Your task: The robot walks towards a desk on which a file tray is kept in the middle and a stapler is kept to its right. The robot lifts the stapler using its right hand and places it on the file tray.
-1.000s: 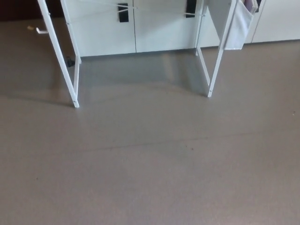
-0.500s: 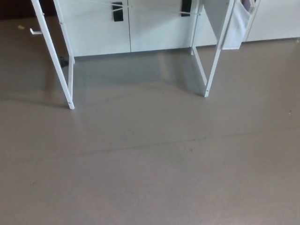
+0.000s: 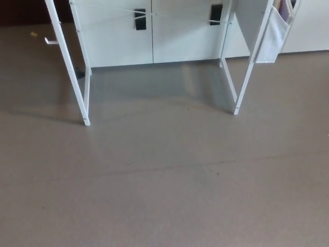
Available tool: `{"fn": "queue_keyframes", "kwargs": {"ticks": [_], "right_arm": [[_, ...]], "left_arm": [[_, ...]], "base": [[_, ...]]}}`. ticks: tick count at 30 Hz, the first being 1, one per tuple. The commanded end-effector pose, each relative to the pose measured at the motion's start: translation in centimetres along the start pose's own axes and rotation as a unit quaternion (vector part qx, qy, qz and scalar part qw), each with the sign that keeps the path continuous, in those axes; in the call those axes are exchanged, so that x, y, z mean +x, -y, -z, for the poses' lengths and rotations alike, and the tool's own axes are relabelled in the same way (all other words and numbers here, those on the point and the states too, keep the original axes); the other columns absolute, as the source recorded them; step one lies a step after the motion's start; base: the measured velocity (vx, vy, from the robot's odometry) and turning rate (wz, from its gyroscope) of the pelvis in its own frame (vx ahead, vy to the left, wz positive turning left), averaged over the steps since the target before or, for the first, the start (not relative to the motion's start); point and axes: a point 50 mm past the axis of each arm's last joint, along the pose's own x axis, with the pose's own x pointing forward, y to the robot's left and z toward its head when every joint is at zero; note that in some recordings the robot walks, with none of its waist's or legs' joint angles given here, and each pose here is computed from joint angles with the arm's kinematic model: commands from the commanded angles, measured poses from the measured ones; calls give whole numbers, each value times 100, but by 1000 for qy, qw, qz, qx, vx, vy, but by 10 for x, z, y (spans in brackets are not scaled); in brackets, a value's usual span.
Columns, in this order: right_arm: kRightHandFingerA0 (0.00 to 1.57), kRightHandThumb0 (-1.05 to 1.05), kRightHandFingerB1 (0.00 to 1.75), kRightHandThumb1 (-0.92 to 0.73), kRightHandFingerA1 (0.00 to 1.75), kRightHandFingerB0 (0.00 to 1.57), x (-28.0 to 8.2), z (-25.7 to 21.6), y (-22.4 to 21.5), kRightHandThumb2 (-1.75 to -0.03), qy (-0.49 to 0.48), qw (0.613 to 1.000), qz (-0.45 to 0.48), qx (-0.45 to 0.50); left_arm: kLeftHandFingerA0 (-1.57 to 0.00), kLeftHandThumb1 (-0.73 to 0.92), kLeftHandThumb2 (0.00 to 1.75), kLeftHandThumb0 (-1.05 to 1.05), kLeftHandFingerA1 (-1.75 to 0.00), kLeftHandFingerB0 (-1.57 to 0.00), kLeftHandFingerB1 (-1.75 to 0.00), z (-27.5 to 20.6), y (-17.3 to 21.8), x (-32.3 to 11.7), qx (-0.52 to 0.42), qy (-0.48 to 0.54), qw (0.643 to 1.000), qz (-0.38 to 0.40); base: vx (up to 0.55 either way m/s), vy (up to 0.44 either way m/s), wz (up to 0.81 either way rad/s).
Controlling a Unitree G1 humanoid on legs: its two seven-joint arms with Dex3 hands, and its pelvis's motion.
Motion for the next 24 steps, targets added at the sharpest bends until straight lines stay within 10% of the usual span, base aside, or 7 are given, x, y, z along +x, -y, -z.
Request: {"fn": "queue_keyframes", "kwargs": {"ticks": [1, 24], "right_arm": [[14, -56, 17, -63, 29, 0, -1, -2, 4, -59, 6, 1000, 7, 2], [14, -56, 17, -63, 29, 0, 0, -5, 5, -59, 11, 1000, 9, 5]], "left_arm": [[-69, 39, 52, -35, -46, -72, -45, -8, -2, 0, 4, 8, 1000, -6], [-74, 36, 52, -41, -46, -76, -45, -11, -2, 3, 16, 12, 1000, -7]], "base": [[151, 476, -52], [120, -39, 5]]}}
